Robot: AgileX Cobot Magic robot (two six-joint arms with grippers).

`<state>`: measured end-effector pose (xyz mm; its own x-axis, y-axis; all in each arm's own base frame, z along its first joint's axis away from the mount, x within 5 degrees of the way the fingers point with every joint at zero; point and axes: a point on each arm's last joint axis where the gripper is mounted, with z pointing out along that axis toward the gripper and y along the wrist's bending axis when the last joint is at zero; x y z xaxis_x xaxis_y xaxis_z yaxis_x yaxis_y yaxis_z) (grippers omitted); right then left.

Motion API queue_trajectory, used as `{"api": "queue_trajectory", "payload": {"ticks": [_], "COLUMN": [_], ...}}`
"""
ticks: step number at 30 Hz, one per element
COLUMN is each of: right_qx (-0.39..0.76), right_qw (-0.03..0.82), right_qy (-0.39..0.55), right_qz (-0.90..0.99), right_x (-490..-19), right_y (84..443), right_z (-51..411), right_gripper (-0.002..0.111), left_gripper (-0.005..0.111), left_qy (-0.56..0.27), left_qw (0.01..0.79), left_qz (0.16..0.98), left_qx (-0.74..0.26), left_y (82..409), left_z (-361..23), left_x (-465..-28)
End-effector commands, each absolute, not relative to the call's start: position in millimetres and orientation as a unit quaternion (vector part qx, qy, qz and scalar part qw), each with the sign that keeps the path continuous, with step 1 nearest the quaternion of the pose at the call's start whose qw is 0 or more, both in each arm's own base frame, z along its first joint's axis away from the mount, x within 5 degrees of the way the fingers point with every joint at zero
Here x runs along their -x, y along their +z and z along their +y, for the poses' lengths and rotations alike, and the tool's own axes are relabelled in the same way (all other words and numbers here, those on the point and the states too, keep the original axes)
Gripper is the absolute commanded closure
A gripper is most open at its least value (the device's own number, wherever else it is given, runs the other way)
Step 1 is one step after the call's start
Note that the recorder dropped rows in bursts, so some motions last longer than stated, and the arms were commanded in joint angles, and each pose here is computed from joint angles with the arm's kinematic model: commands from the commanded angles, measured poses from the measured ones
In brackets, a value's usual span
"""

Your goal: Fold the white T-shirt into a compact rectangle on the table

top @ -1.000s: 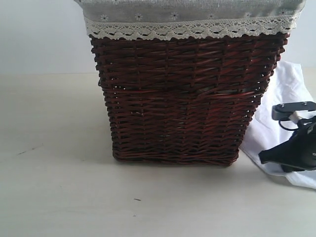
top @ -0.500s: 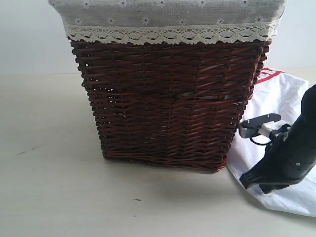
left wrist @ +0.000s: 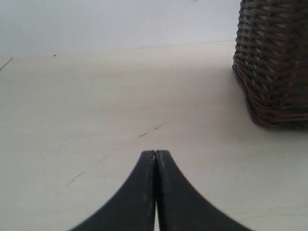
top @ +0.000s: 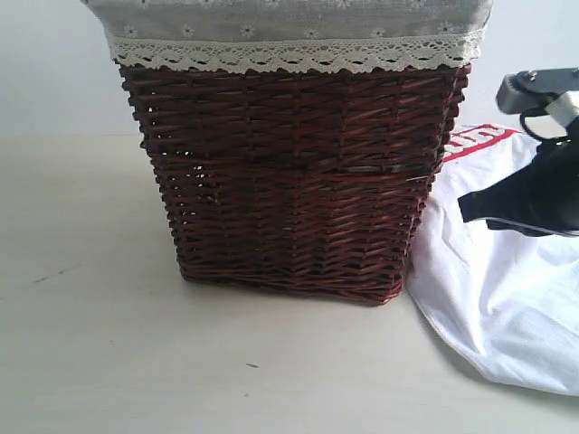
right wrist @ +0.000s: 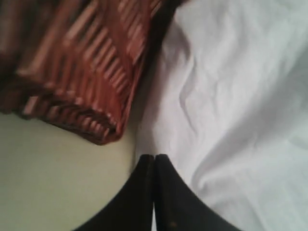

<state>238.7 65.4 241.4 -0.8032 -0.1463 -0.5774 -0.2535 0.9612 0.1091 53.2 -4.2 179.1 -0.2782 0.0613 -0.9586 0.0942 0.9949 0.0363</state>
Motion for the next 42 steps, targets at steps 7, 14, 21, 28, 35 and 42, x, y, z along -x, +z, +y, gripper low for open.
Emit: {"api": "queue_trajectory", "payload": {"ticks": [7,14,21,28,35,42], "right_qx": [0.243,0.226,0.192,0.214,0.232,0.239], "right_qw": [0.442,0.555,0.537,0.500,0.486,0.411], "right_qy": [0.143,0.066,0.024,0.059,0.104,0.168], "right_qz": [0.852,0.798,0.821,0.837,0.836,0.864], "right_x": [-181.8,-199.3,-290.5,-353.2,-391.2,-390.2], "right_y": [221.7,224.2,214.1,203.5,220.2,244.1], "right_z": [122.0,138.8,160.8,191.4,204.0,172.2], "right_gripper": [0.108,0.108,0.108,0.108,0.108,0.108], "left_gripper": [0.107,0.107,0.107,0.107,0.107,0.107], "left_qy": [-0.012,-0.012,-0.012,-0.012,-0.012,-0.012], "left_qw": [0.605,0.605,0.605,0.605,0.605,0.605], "left_qz": [0.795,0.795,0.795,0.795,0.795,0.795], "left_qx": [-0.053,-0.053,-0.053,-0.053,-0.053,-0.053], "left_y": [180.8,180.8,180.8,180.8,180.8,180.8], "left_z": [-4.3,-4.3,-4.3,-4.3,-4.3,-4.3], "left_x": [-52.9,-52.9,-52.9,-52.9,-52.9,-52.9]}}
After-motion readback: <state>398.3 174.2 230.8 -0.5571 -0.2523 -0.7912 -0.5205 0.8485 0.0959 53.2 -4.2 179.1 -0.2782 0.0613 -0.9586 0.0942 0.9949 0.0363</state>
